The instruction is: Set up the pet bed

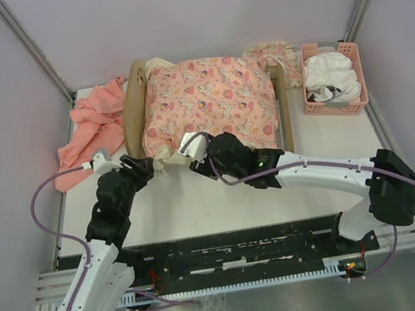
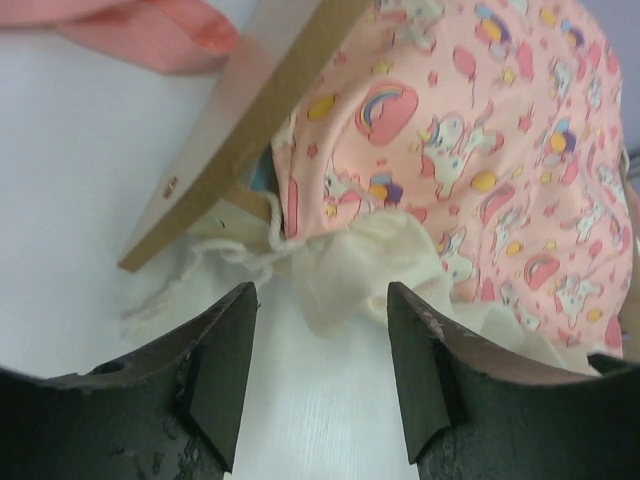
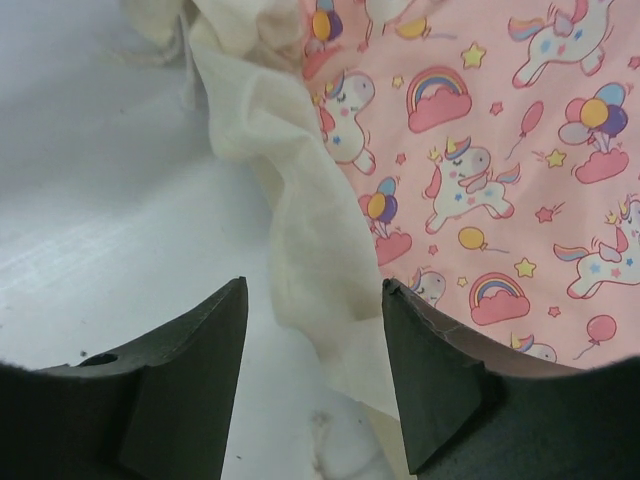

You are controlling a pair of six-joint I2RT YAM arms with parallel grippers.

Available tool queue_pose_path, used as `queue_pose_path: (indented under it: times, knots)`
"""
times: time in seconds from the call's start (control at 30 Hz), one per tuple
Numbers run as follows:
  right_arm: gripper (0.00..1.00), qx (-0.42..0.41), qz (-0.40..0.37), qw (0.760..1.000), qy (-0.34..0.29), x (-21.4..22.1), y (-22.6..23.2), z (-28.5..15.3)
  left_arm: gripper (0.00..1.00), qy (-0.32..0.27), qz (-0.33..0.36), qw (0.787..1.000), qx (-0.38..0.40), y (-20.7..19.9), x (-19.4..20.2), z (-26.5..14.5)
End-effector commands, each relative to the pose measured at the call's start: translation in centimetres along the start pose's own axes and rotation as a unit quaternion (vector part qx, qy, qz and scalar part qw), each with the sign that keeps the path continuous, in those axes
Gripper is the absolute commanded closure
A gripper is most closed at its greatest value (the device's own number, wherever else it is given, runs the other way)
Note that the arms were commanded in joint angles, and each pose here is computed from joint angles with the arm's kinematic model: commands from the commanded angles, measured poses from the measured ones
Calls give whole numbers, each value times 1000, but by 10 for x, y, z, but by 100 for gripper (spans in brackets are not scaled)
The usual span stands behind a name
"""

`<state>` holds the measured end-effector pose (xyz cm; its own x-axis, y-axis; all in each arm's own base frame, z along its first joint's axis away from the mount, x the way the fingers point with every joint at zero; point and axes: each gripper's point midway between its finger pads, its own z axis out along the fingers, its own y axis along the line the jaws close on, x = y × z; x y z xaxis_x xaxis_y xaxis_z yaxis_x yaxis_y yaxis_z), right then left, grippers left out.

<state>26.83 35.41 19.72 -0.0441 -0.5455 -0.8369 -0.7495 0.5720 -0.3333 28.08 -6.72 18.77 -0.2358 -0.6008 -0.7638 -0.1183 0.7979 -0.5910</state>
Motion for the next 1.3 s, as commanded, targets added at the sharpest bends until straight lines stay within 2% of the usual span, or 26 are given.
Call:
queue_pose_path:
  times: [0.0, 0.2, 0.3, 0.37, 0.47, 0.5, 0.6, 0.63, 0.73, 0.77, 0.9, 1.07, 1.2, 1.27]
  knots:
    - [36, -3, -85, 995, 51, 18, -15, 5, 37, 14, 5, 997, 75, -24, 9, 4]
    - [36, -21, -131, 988, 79, 36, -24, 5, 36, 36, -16, 996, 81, -23, 25, 12]
    - [40, -18, -151, 984, 94, 43, -28, 7, 35, 38, -23, 997, 70, -17, 30, 16]
    - [55, -17, -160, 982, 95, 42, -29, 9, 35, 32, -23, 997, 67, -15, 30, 18]
    - [89, -2, -163, 982, 96, 40, -35, 5, 35, 21, -27, 998, 55, -12, 27, 23]
    - [97, 5, -163, 981, 101, 40, -39, 2, 36, 19, -27, 998, 50, -10, 26, 25]
    - [98, -6, -146, 984, 98, 36, -38, -15, 48, 21, -17, 999, 35, -6, 27, 31]
    - [98, -14, -140, 986, 92, 35, -35, -21, 56, 20, -10, 999, 25, -2, 27, 33]
    - [98, -27, -125, 987, 94, 45, -29, -31, 89, 10, 6, 1000, -19, 12, 22, 36]
    - [98, -26, -117, 988, 102, 52, -28, -33, 96, 6, 13, 999, -37, 18, 18, 36]
    - [98, -22, -90, 988, 125, 72, -24, -39, 97, -23, 37, 993, -111, 39, -1, 33]
    - [98, -2, -72, 987, 140, 81, -27, -38, 97, -36, 48, 989, -135, 48, -5, 33]
    - [98, 76, -71, 981, 165, 82, -56, -51, 97, -39, 58, 984, -165, 58, -8, 32]
    - [98, 88, -66, 982, 155, 76, -63, -60, 97, -49, 61, 981, -175, 61, -13, 31]
